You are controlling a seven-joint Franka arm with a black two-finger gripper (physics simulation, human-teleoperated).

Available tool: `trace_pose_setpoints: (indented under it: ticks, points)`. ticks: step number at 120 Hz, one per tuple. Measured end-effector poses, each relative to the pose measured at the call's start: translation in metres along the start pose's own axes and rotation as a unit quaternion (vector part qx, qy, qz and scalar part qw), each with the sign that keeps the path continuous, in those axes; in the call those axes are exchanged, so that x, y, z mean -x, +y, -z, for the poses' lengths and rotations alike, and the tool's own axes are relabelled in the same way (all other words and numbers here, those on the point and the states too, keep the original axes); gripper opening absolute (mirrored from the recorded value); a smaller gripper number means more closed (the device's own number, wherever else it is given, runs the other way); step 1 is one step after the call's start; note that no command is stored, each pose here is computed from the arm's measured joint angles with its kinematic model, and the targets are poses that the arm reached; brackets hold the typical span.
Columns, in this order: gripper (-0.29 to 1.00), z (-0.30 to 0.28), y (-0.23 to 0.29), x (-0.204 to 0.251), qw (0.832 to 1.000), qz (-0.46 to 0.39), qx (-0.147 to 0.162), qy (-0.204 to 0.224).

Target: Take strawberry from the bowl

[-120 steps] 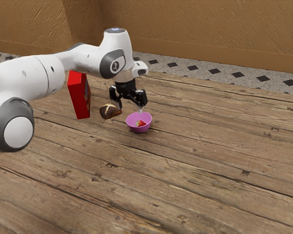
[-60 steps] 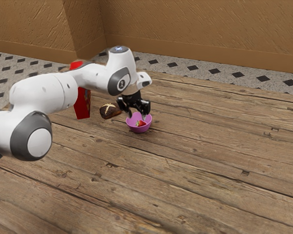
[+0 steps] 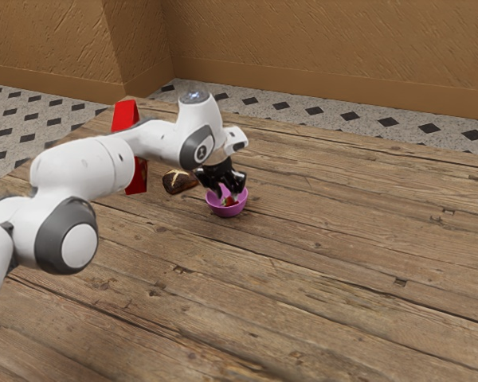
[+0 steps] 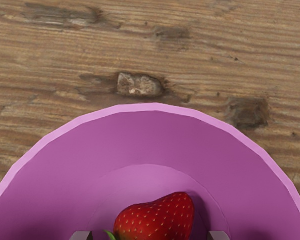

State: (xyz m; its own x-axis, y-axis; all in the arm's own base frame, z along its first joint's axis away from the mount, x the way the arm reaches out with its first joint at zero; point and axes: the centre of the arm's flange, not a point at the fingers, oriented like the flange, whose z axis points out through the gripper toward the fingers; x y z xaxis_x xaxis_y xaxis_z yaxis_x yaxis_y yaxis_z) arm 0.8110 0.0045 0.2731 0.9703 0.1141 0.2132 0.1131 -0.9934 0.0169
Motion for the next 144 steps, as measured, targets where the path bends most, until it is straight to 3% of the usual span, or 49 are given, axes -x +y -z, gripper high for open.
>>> trace_pose_setpoints:
  ticks: [100,144]
  points:
    - [0.21,-0.016,0.002,0.001,0.999,-0.035,0.003,0.010]
    - [0.11,-0.015,0.000,0.001,0.999,-0.044,-0.003,0.008]
